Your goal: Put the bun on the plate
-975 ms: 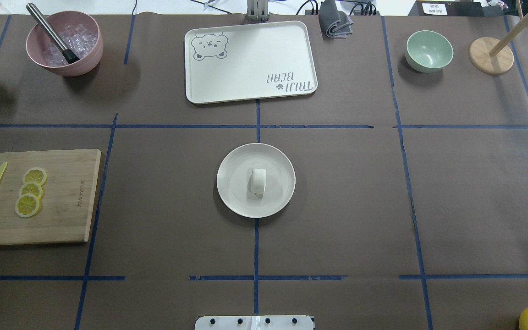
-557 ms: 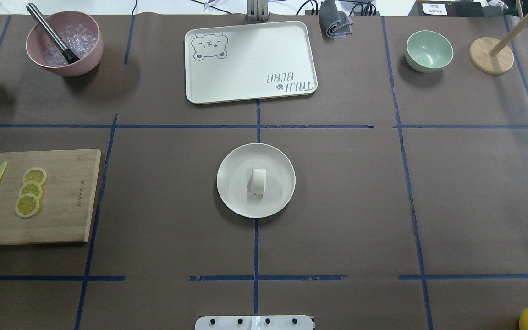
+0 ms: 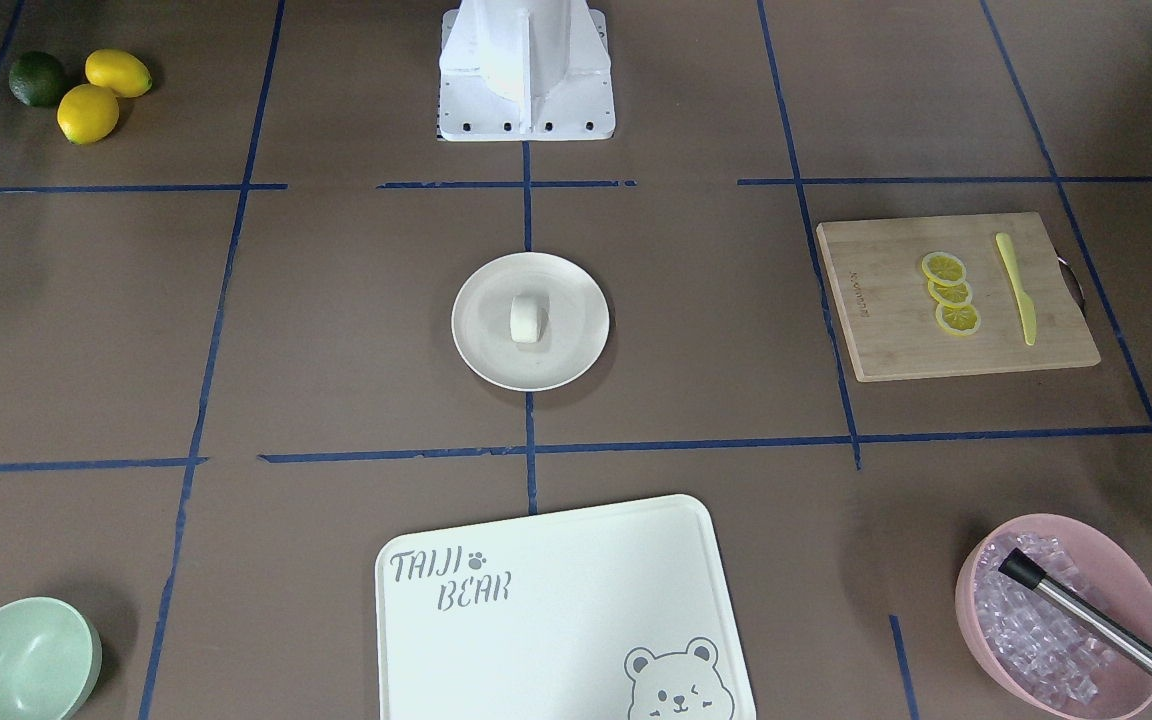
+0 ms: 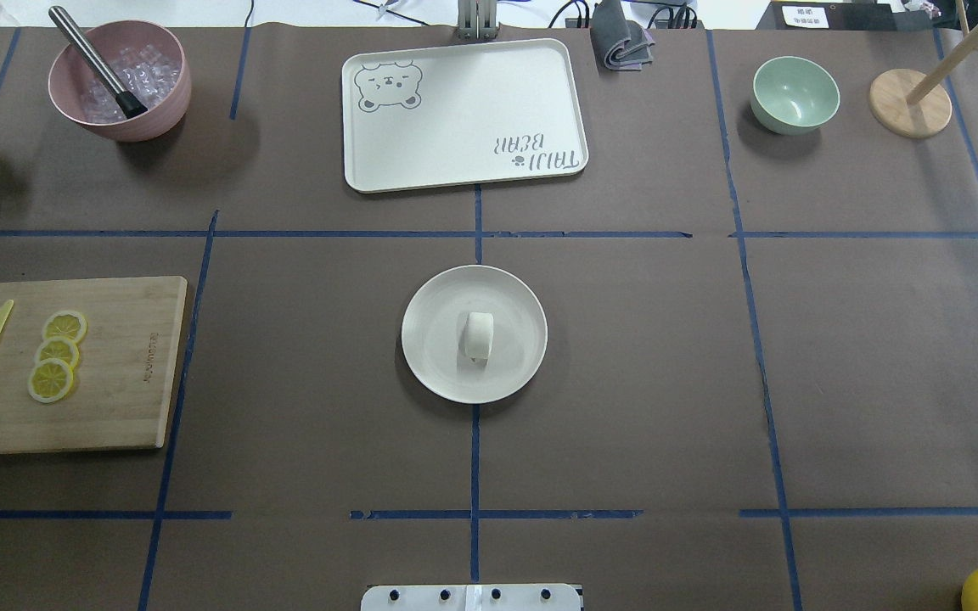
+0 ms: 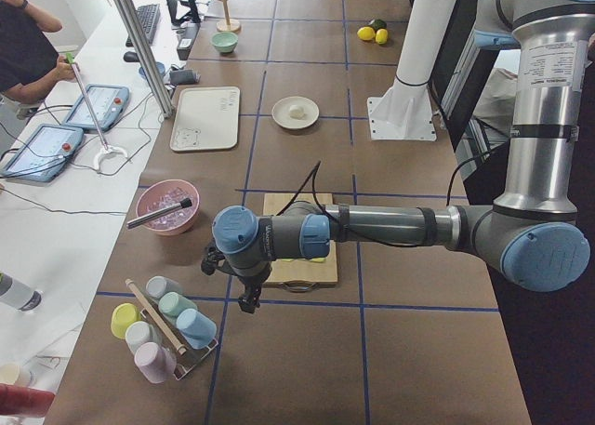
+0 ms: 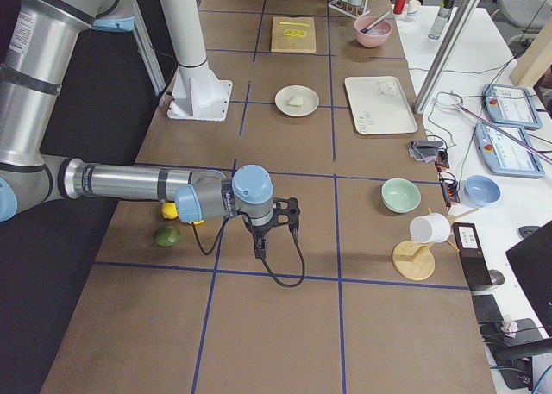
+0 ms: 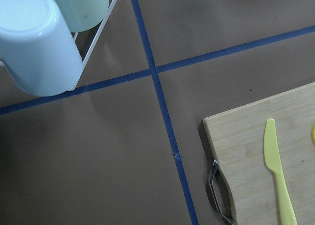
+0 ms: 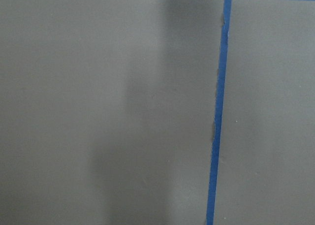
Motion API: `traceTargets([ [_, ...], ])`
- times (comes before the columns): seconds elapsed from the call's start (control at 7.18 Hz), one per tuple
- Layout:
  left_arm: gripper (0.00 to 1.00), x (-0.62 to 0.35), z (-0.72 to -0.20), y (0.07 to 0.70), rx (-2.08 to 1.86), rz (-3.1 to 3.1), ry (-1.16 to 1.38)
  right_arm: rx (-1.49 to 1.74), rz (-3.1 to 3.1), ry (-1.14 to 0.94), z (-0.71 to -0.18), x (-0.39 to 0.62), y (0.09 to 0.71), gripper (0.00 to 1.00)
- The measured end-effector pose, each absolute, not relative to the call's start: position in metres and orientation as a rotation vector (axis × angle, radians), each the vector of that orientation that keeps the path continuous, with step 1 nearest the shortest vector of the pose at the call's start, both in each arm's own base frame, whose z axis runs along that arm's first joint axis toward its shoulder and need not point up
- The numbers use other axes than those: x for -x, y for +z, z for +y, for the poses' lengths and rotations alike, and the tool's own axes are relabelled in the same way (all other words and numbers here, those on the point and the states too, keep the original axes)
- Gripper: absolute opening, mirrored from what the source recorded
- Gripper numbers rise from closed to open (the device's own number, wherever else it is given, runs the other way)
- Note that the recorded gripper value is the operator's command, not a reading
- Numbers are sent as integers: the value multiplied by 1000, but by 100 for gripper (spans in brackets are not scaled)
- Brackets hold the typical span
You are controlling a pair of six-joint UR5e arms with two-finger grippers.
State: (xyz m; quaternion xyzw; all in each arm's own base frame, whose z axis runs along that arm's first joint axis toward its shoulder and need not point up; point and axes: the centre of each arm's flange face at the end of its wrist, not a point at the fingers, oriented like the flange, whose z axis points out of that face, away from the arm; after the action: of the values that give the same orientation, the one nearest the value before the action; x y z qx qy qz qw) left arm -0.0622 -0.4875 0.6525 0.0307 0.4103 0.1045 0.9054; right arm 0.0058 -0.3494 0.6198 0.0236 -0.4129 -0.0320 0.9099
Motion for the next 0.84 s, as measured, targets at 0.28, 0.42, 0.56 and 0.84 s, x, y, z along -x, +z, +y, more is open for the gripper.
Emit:
traceTargets([
  [0.28,100,63,-485,648,-58,842,186,-33,-833,-127,-350,3,615,100],
  [0.42,100,64,-485,647,-59,839,184,-38,-803,-194,-349,0,617,100],
  [0.56,100,64,-485,646,-60,837,183,-36,-766,-251,-349,-9,620,100],
  [0.84,100,65,-482,648,-59,836,184,-28,-718,-286,-362,-36,620,100],
])
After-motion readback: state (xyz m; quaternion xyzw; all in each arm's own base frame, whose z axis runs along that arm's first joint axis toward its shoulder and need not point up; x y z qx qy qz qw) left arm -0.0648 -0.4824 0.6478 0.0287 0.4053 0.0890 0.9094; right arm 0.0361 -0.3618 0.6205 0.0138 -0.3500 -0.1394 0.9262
